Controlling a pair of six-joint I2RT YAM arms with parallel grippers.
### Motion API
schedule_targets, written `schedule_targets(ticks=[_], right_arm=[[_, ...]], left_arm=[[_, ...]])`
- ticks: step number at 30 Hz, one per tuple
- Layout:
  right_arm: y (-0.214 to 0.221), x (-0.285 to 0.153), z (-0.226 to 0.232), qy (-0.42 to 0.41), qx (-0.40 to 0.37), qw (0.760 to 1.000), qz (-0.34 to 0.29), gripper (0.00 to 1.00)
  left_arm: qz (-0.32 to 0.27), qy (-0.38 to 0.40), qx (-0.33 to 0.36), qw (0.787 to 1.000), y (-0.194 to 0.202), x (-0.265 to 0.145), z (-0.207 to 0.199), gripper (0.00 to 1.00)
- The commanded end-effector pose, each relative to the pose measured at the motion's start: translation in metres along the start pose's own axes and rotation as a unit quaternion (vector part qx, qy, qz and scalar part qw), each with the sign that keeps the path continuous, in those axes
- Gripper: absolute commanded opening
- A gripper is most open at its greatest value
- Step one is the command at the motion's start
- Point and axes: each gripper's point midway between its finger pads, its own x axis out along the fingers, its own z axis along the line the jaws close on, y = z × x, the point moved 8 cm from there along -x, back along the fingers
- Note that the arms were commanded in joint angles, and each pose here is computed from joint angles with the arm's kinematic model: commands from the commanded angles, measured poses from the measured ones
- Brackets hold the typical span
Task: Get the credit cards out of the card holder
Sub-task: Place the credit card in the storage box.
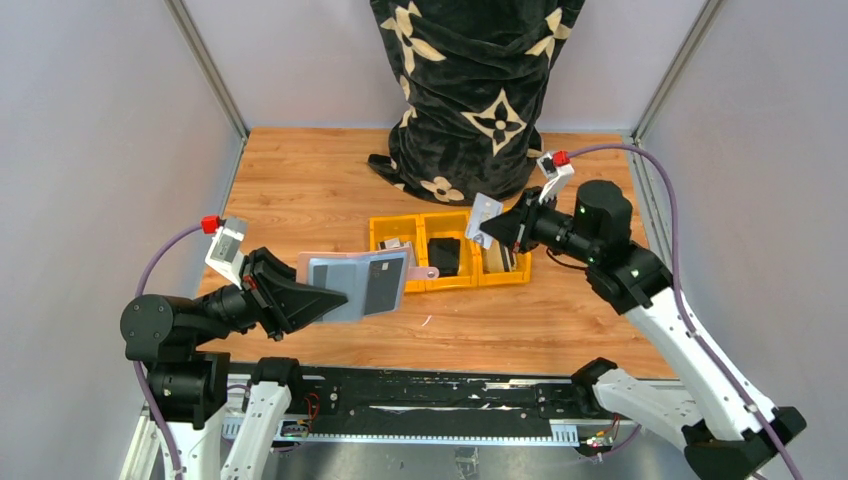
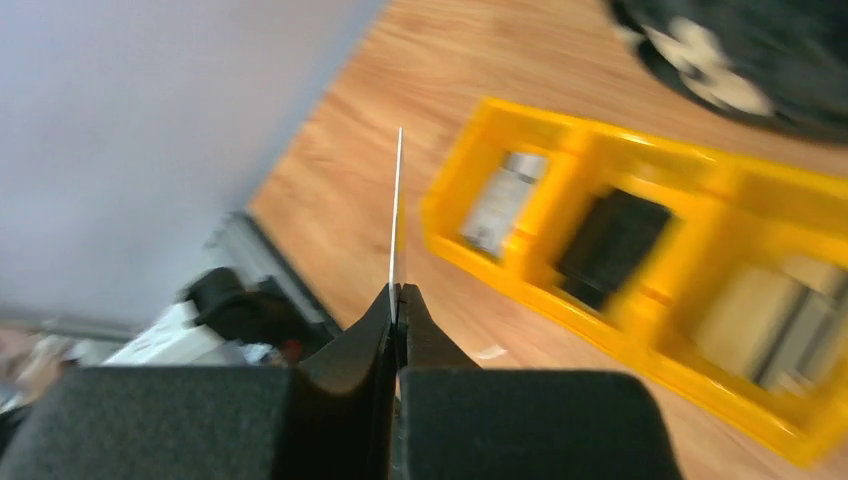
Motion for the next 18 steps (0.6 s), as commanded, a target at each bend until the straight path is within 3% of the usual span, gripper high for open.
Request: schedule_targets(ticks=[1, 7, 13, 18], right_arm=[[0.028, -0.005, -0.077, 0.225, -0.008, 0.970, 0.092, 0.00], [0.038, 0.011, -0.134, 0.343, -0.021, 0.928, 0.141, 0.00], [0.038, 0.060, -0.118, 0.207, 0.027, 0.968, 0.141, 0.00], [0.045, 0.106, -0.086, 0.117, 0.035, 0.978, 0.167, 0.00]], left_arm=[[0.006, 0.009, 0.024, 1.000, -0.001, -0.001, -0.006, 0.00], [0.011, 0.011, 0.032, 0.999, 0.001, -0.003, -0.007, 0.00], [0.014, 0.012, 0.037, 0.999, 0.002, -0.003, -0.007, 0.00], [0.017, 0.012, 0.041, 0.999, 0.004, -0.004, -0.007, 0.00]])
